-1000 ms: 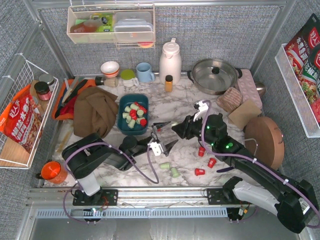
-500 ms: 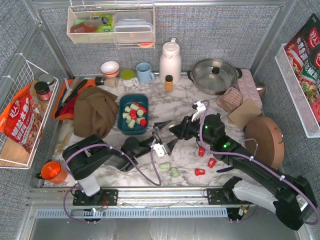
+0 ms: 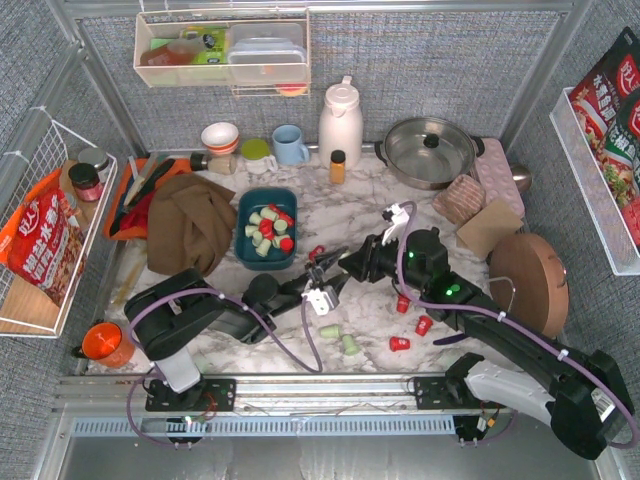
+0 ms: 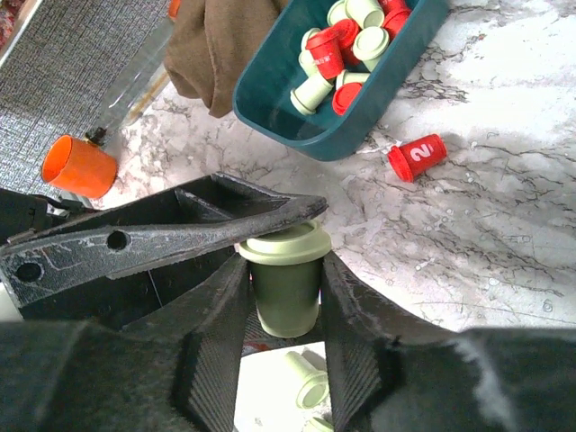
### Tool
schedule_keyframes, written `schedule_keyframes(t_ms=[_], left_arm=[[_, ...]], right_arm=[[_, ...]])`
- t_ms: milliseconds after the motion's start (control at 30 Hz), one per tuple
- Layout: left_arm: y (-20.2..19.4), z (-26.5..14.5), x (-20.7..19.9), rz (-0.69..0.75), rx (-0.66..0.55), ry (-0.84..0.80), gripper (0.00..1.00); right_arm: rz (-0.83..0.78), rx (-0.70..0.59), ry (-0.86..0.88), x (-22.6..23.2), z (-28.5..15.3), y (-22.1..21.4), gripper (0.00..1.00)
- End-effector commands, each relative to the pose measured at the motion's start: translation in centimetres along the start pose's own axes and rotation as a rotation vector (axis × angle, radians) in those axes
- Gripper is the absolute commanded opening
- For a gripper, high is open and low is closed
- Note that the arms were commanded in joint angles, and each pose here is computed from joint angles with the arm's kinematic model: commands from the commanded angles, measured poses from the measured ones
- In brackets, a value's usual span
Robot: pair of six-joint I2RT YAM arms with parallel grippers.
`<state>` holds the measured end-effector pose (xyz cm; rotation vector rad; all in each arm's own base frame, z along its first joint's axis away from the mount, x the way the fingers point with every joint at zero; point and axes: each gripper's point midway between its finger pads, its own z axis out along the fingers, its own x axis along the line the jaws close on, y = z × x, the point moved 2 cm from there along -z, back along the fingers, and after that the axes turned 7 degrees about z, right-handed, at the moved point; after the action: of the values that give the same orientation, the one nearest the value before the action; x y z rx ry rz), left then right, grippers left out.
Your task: Mix the coffee capsules in the storage basket
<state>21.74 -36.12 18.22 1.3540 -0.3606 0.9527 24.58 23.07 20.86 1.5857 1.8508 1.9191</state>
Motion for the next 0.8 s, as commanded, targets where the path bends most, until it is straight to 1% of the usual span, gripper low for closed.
schedule_keyframes(t_ms=[0,100,267,367,433,533,633,667,767], left_arm=[[1.1,0.1,1.3,0.03,-0.04,0.054,0.31],[0.4,-0.1,1.7,0.01,-0.001,0.09,0.25],[-2.0,-1.4,3.7,-0.046,0.12,0.217,0.17],[-4.0,-3.3,5.8,-0.173,0.189,0.327,0.13],[-5.4,-5.3,8.0,-0.265,0.25,0.441,0.11],[-8.3,-8.6,10.2,-0.381,0.399,0.598,0.11],[-11.0,-11.3,10.9,-0.468,0.575,0.681,0.11],[-11.8,-12.1,11.4,-0.499,0.616,0.712,0.11],[-13.5,-13.4,11.0,-0.594,0.706,0.75,0.2]], right_arm=[[0.003,-0.04,-0.004,0.4,-0.1,1.2,0.45],[-0.019,-0.042,-0.035,0.2,-0.7,1.5,0.51],[-0.079,-0.053,-0.093,-0.2,-2.2,2.4,0.54],[-0.114,-0.055,-0.127,-0.5,-2.8,2.7,0.55],[-0.133,-0.051,-0.153,-0.9,-3.0,2.8,0.55],[-0.151,-0.021,-0.183,-1.6,-2.9,2.3,0.55],[-0.155,0.038,-0.193,-2.2,-2.2,1.3,0.56],[-0.154,0.069,-0.195,-2.3,-1.9,0.8,0.56],[-0.162,0.183,-0.18,-2.4,-0.7,-1.0,0.56]])
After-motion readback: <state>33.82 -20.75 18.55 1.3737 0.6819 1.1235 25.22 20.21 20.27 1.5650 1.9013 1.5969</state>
